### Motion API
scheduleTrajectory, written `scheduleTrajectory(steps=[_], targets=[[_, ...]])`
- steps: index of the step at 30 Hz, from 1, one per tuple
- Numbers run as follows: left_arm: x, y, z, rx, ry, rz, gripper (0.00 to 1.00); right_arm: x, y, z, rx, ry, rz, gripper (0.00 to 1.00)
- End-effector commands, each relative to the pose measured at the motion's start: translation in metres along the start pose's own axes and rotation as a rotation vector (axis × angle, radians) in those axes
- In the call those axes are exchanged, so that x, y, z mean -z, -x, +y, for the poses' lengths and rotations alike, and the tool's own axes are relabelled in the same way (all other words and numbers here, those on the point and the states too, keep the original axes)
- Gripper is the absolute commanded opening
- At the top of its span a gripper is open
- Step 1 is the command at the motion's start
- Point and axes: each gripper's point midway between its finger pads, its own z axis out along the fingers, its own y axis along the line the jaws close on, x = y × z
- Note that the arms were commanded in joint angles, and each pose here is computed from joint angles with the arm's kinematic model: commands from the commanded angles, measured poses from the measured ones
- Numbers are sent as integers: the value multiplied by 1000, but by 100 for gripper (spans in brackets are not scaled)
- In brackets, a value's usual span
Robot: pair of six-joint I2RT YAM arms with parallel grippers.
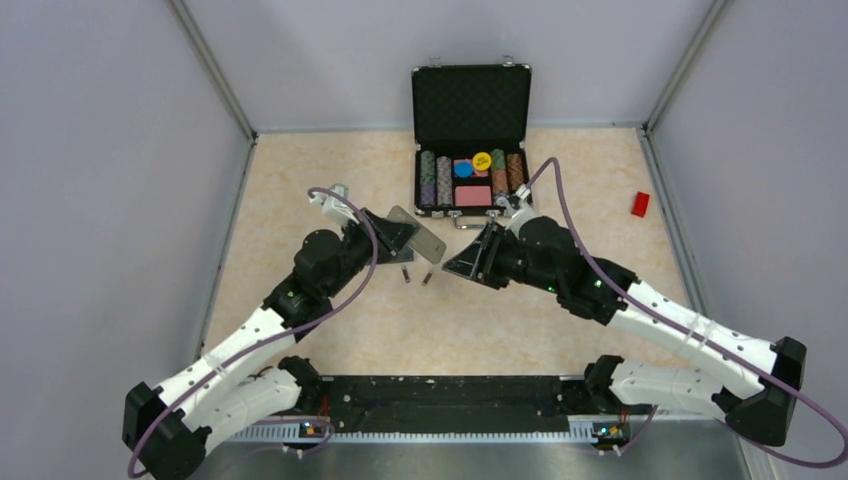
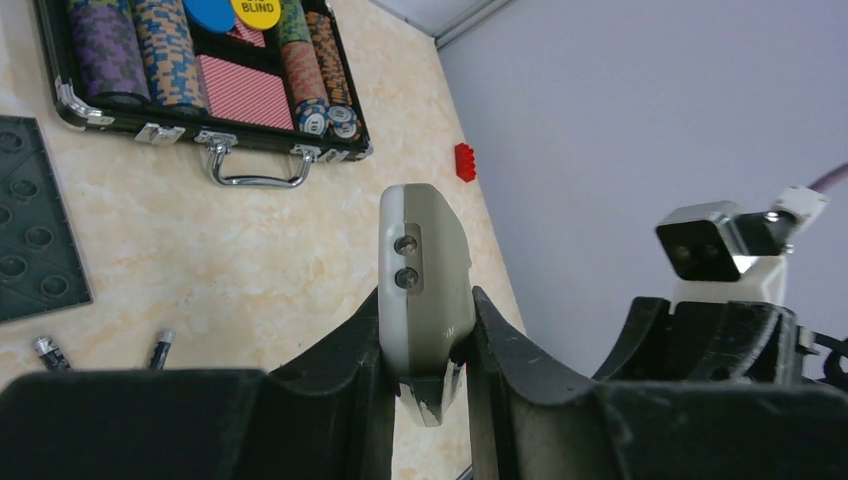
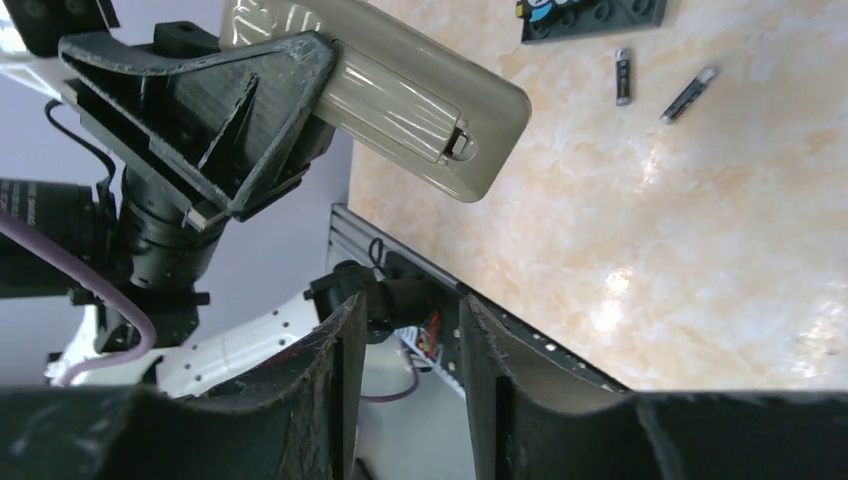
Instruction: Load the batteries into the remote control
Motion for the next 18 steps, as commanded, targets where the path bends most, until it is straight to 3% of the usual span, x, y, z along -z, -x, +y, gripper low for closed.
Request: scheduleTrajectory(steps=[1,8,13,18], targets=[[8,34,-41,7,-168,-140,0,-3,16,43,-148,154,-36,37],[15,28,-46,-14,-211,-118,0,-8,20,40,-207,162,-73,31],[22,23,-54,-35,-269,-98,0,-6,20,38,-209,164,-79,43],[29,16,-62,-75,-327,-61,0,1,23,43,-214,204,-96,45]])
